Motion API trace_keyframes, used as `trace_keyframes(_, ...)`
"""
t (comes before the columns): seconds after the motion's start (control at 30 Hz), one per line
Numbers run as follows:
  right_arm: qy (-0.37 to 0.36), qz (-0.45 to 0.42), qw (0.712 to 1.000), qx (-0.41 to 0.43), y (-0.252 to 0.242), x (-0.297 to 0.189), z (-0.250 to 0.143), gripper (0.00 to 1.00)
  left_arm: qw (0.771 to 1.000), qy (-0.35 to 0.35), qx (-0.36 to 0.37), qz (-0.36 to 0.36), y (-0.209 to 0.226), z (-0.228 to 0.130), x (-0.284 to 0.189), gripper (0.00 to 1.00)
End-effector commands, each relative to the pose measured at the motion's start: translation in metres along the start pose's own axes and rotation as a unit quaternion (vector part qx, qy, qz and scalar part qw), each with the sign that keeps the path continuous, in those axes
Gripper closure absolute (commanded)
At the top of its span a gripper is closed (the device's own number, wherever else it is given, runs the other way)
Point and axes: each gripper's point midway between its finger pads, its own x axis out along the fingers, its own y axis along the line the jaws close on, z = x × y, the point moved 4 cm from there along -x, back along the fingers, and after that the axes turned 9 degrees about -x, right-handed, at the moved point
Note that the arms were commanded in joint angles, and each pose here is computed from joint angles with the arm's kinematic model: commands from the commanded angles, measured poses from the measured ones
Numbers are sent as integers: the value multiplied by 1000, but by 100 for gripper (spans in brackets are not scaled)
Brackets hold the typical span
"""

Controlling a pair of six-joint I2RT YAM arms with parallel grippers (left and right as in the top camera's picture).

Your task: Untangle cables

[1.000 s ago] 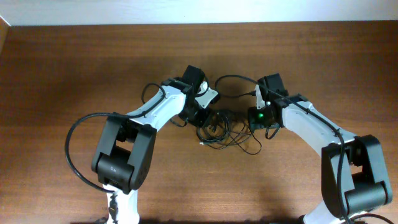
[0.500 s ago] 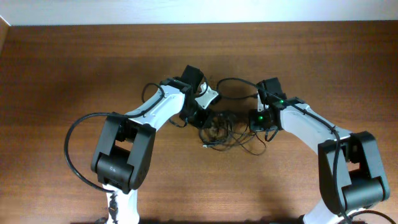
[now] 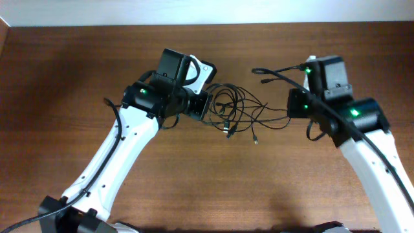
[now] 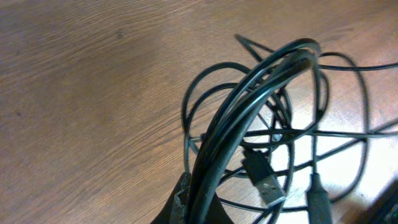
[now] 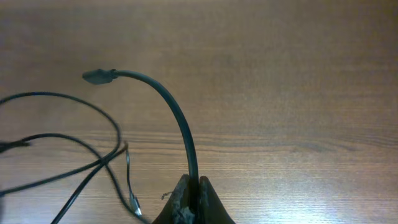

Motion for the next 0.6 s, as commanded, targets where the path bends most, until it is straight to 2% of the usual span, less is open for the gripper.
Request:
trace_keyframes(0.0,-28,3,1000,6,-4,-26,2,96,996,-26,-55,68,17,6,-12,100)
trace_keyframes(0.07,-7,-1,999,35,-6,-26,-7,96,991,-25,-89,98,25,3,-14,100)
trace_keyframes(0.2,72,-4,994,81,-3,-14,-32,96,987,-28,-125,101,26,2,-14,100)
trace_keyframes(0.37,158,84,980,86,23,-10,-56,90,987,-27,-121,101,26,2,-14,100)
trace_keyframes(0.47,189,80,974,92,22,-11,-68,96,990,-23,-96,101,27,1,-13,100)
trace_keyframes(0.57,223,57,961,155,22,3,-88,96,992,-18,-71,102,27,0,-12,100)
